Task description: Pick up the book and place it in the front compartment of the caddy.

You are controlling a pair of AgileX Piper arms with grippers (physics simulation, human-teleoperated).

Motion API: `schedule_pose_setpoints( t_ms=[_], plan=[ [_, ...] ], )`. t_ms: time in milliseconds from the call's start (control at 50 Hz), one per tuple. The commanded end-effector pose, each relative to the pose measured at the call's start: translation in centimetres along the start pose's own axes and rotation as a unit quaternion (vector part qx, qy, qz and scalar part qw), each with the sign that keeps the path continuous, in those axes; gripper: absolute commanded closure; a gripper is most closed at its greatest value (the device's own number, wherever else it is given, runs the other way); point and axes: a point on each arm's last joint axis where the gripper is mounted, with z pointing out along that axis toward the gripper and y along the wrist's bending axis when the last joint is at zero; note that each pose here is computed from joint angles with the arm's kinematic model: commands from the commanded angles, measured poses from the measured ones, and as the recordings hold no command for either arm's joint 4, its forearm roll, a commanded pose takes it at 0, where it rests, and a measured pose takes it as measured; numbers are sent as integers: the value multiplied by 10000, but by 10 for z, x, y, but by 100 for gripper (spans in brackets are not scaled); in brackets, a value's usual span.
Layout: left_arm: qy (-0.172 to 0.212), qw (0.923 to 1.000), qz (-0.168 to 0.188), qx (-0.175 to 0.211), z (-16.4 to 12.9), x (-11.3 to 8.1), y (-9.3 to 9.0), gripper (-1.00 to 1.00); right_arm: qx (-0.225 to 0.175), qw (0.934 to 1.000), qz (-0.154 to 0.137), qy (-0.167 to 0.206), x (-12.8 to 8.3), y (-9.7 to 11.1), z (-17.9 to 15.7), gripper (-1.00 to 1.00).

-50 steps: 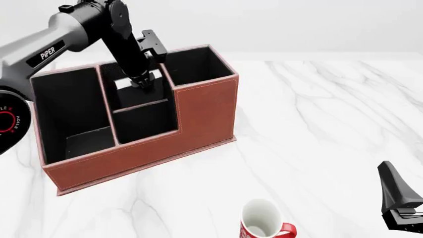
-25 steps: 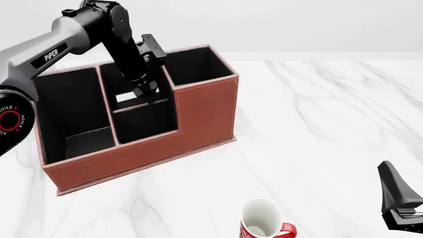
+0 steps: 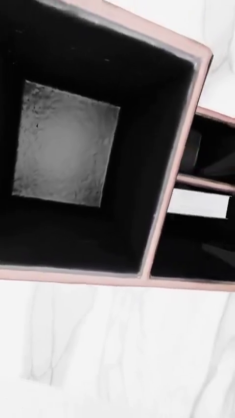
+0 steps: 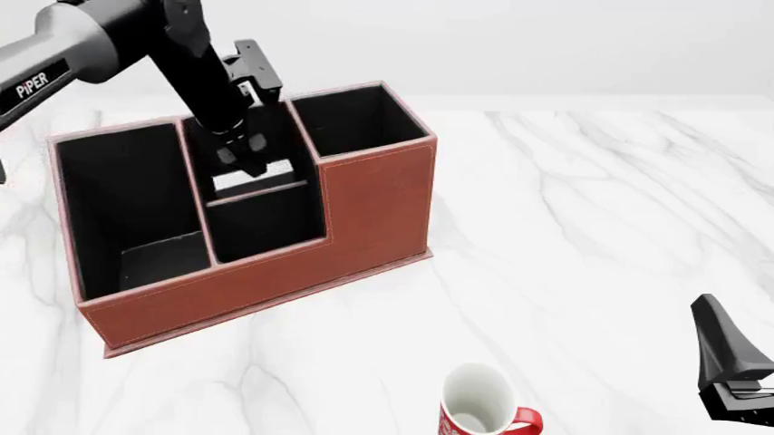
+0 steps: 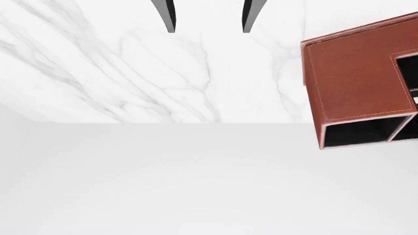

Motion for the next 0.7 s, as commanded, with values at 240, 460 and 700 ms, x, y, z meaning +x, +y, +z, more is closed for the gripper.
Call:
schedule_pose_setpoints(
  t_ms=[240,460,700],
  plan=[
    [-138,9997,166,-123,-36,29,-38,-100,0,10000,1,-1,0,0,0,-100],
    [-297,9990,229,-227,-52,49,-69,-100,0,10000,1,-1,0,0,0,-100],
    [-513,9978,201,-366,-63,68,-100,-100,0,10000,1,-1,0,0,0,-100]
  ],
)
